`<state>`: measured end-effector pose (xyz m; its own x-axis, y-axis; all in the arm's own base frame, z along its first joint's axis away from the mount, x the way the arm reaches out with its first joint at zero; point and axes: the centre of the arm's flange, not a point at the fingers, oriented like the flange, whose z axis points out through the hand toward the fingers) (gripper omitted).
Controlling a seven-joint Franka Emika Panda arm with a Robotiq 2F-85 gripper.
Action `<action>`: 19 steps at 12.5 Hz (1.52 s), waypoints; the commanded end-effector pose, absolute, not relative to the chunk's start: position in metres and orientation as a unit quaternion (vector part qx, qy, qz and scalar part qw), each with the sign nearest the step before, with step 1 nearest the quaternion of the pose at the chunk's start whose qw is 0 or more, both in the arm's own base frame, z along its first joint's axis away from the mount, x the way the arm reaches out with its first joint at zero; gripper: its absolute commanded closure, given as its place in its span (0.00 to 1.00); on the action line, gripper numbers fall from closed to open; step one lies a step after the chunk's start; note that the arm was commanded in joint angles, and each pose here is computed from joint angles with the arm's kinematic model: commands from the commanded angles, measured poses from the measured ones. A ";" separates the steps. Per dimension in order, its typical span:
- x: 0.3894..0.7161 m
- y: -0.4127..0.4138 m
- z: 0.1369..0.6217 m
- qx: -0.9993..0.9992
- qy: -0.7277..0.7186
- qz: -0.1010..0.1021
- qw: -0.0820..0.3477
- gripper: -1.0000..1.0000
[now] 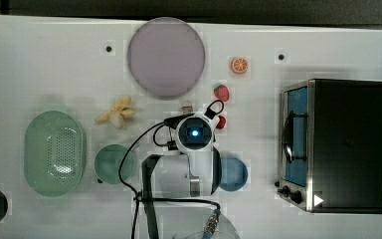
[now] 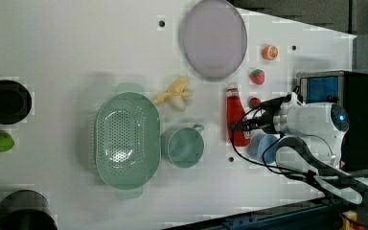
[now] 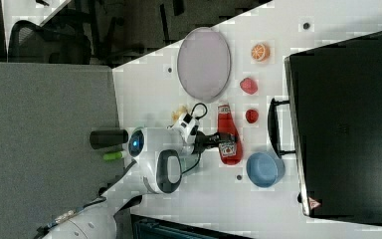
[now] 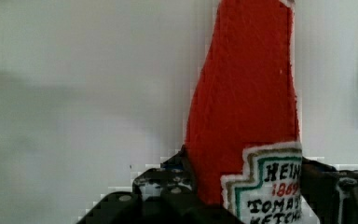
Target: Pick Ketchup from the table and place it in strainer.
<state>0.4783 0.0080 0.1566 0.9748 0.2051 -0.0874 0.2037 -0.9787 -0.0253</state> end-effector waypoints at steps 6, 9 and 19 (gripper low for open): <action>0.504 0.011 0.252 -0.994 -0.110 0.015 -0.013 0.37; 0.505 0.031 0.331 -0.992 -0.115 0.031 -0.030 0.37; 0.460 0.243 0.415 -0.999 -0.019 0.027 -0.007 0.37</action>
